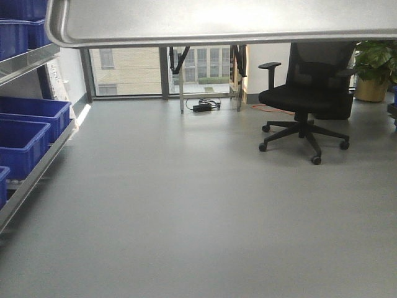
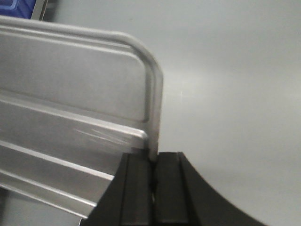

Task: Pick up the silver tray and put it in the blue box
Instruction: 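Carry the tray in both grippers while the base turns away, then carry the tray in both grippers while driving toward the bin rack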

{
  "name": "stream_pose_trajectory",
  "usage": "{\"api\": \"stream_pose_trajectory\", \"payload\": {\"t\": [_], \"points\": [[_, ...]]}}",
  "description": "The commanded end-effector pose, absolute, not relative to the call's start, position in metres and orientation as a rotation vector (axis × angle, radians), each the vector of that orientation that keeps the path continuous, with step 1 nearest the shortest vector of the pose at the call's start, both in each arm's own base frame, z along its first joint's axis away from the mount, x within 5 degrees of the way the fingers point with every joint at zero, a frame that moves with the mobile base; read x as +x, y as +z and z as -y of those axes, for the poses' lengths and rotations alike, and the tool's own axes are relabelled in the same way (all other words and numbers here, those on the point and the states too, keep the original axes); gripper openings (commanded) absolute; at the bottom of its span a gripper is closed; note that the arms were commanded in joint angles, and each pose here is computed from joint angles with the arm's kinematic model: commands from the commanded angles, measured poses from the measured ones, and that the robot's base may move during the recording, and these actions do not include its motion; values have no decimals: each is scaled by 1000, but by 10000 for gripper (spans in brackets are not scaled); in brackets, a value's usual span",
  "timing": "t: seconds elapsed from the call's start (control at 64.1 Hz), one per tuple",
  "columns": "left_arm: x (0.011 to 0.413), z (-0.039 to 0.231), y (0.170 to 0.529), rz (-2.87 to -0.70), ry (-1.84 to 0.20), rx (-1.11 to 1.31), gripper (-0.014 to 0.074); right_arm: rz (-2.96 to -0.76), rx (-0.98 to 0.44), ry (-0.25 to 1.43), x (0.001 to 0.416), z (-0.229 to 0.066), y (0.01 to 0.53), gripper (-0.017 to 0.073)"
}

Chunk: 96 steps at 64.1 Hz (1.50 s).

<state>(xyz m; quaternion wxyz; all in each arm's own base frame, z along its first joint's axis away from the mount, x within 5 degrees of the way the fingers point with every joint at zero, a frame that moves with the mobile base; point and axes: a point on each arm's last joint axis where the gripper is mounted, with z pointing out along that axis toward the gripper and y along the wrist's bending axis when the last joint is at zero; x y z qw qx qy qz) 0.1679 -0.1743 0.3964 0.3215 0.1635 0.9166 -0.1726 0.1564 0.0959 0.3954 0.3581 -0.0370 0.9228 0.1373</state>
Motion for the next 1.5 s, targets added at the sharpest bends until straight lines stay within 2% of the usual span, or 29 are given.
{"api": "stream_pose_trajectory", "payload": {"t": [0.0, 1.483], "points": [[166, 168, 409, -2343, -421, 451, -104, -2268, -109, 322, 157, -89, 412, 57], [166, 168, 409, -2347, -424, 451, -104, -2273, -111, 320, 159, -90, 410, 57]]}}
